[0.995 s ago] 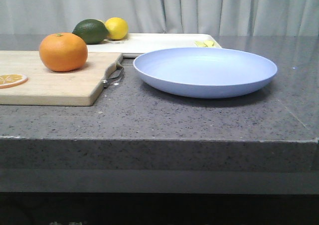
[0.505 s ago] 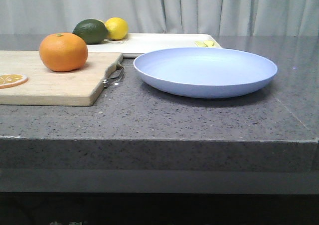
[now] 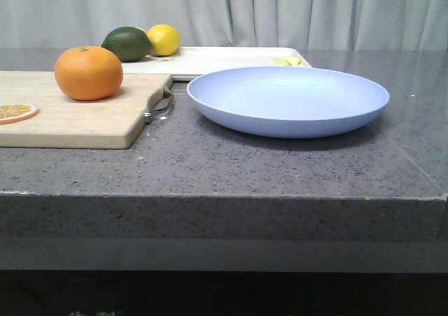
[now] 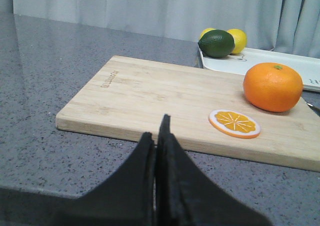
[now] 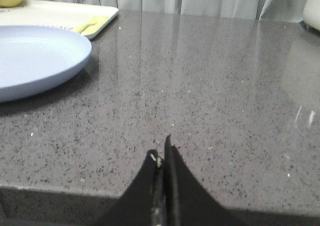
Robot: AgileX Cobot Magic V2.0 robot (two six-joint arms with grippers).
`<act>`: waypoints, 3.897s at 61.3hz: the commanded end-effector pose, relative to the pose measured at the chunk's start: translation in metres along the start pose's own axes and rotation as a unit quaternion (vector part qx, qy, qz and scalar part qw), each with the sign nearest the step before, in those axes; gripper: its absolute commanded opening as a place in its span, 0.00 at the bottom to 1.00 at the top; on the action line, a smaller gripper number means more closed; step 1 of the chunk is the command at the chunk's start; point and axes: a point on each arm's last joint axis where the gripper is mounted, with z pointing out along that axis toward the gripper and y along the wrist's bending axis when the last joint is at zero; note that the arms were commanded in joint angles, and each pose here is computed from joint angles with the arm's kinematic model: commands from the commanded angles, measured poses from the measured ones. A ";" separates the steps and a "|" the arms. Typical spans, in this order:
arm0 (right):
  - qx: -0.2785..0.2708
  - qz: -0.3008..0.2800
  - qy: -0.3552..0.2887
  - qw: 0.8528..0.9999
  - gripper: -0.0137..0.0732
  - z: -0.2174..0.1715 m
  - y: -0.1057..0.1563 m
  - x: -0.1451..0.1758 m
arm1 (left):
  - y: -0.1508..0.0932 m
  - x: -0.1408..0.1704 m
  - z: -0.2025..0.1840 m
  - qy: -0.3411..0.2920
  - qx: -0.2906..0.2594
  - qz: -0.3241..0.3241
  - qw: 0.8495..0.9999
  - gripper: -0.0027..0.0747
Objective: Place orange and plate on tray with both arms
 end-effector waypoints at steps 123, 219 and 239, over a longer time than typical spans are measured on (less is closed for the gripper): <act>0.003 0.006 0.007 1.000 0.91 0.040 -0.002 -0.170 | -0.024 -0.142 0.094 0.077 0.005 0.010 0.997 0.82; 0.003 0.006 0.007 1.000 0.91 0.040 -0.002 -0.170 | -0.162 -0.099 0.304 0.464 0.115 0.148 0.865 0.47; 0.003 0.006 0.008 1.000 0.91 0.040 -0.002 -0.169 | -0.190 -0.151 0.297 0.418 0.148 0.144 0.885 0.34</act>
